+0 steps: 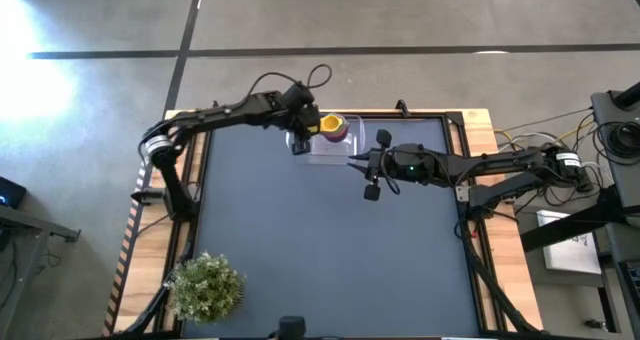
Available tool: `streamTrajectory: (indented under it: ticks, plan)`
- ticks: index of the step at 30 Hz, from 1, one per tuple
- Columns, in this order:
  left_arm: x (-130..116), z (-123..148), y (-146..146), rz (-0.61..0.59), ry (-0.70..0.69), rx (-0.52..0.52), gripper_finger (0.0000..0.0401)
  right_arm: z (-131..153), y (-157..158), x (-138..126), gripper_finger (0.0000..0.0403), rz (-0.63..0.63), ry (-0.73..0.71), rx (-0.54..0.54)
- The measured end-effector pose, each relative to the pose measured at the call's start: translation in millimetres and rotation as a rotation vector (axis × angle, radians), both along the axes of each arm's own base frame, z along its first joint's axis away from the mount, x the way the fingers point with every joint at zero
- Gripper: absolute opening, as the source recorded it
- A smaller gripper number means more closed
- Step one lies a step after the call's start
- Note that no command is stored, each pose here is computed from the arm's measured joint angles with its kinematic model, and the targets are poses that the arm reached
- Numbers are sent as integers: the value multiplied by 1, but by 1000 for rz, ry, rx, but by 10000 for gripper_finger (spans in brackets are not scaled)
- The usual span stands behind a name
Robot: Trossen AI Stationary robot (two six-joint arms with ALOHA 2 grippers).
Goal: Nest measuring cups in basket
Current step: Put the nested measuring cups into the transparent bin
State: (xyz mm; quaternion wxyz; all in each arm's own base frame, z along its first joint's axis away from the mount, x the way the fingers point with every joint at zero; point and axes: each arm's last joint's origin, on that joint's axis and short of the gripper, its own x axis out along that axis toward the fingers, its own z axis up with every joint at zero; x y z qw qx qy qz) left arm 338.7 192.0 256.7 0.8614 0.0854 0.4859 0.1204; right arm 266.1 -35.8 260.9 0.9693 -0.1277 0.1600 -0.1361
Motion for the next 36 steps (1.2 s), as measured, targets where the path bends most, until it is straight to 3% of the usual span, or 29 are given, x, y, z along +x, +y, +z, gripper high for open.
streamTrajectory:
  ticks: [7,14,36]
  plan:
    - [23,-18,18,-57,23,-29,124,-1,0,0,70,-4,10,14]
    - [19,-38,31,-25,88,-63,124,-4,0,-1,70,-4,33,16]
    - [27,-75,36,-51,160,-118,130,-2,0,-1,70,-7,9,22]
